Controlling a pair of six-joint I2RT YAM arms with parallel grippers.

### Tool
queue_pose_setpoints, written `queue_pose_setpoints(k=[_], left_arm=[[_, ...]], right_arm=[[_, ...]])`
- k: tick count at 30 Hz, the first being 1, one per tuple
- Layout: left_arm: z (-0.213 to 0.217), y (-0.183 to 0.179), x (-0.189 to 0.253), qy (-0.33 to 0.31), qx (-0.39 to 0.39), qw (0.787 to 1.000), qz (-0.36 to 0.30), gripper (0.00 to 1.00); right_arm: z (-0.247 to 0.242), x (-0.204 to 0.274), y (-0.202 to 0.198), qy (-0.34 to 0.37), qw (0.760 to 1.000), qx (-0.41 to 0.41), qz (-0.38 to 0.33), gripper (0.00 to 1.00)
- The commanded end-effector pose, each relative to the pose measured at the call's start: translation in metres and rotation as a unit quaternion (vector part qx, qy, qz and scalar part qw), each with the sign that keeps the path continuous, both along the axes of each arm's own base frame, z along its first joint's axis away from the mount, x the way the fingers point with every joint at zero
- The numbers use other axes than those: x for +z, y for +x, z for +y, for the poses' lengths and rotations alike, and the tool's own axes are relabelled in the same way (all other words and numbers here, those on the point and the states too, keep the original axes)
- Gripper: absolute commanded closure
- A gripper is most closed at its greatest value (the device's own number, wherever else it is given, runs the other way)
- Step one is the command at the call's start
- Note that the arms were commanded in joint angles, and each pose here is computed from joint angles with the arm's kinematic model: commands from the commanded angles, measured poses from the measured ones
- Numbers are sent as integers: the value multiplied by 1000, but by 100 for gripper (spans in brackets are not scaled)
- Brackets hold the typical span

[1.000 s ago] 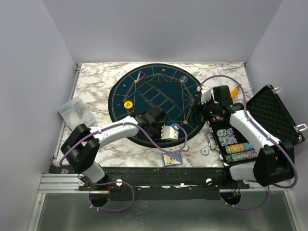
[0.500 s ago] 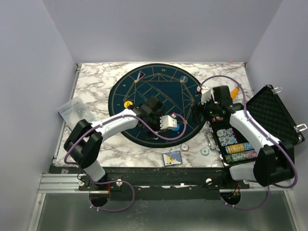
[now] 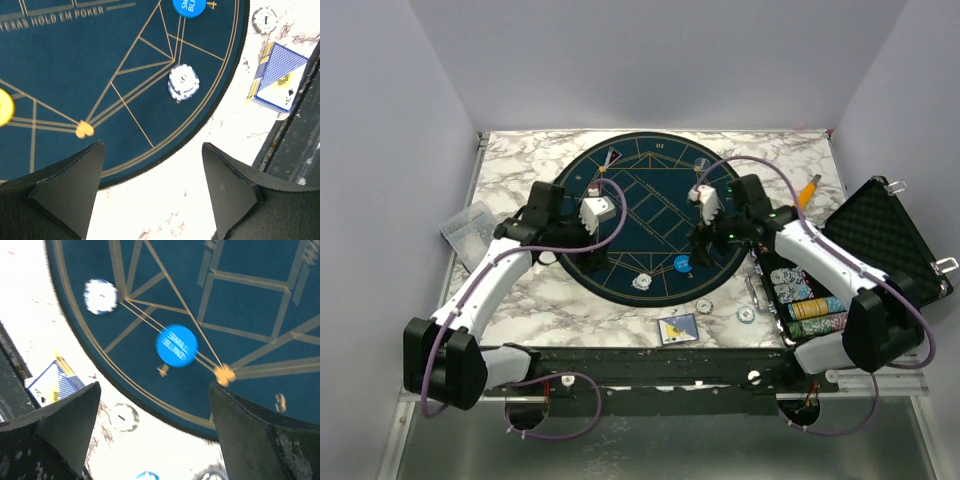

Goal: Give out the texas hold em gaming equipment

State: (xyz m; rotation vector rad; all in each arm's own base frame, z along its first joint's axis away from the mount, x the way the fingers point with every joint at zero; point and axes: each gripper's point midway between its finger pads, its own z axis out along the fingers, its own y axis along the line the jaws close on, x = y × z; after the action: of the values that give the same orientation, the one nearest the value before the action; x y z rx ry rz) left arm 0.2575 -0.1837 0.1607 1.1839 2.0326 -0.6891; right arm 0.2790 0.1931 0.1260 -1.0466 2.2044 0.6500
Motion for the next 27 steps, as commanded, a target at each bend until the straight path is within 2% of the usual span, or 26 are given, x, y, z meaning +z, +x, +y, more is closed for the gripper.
queue_pose_setpoints(k=[1,6,11,14,20,27], left_arm=[[19,-25,0,-73,37,994,79,19],[58,-16,5,-101,111,985,86,19],[84,-8,15,-136,161,974,78,19],[96,-3,19,-146,182,969,75,19],[102,0,17,-156,197,964,89,20],[101,1,18,-161,194,963,92,20]], right_arm=[[55,8,-17,-2,991,136,-16,8],[101,-3,-34,-20,960,276,-44,13],[127,-21,-35,-28,930,361,-58,18],[137,-35,-36,-31,919,387,-62,21],[150,-58,-43,-51,895,427,-114,21],[152,-84,-45,-84,883,446,-118,24]])
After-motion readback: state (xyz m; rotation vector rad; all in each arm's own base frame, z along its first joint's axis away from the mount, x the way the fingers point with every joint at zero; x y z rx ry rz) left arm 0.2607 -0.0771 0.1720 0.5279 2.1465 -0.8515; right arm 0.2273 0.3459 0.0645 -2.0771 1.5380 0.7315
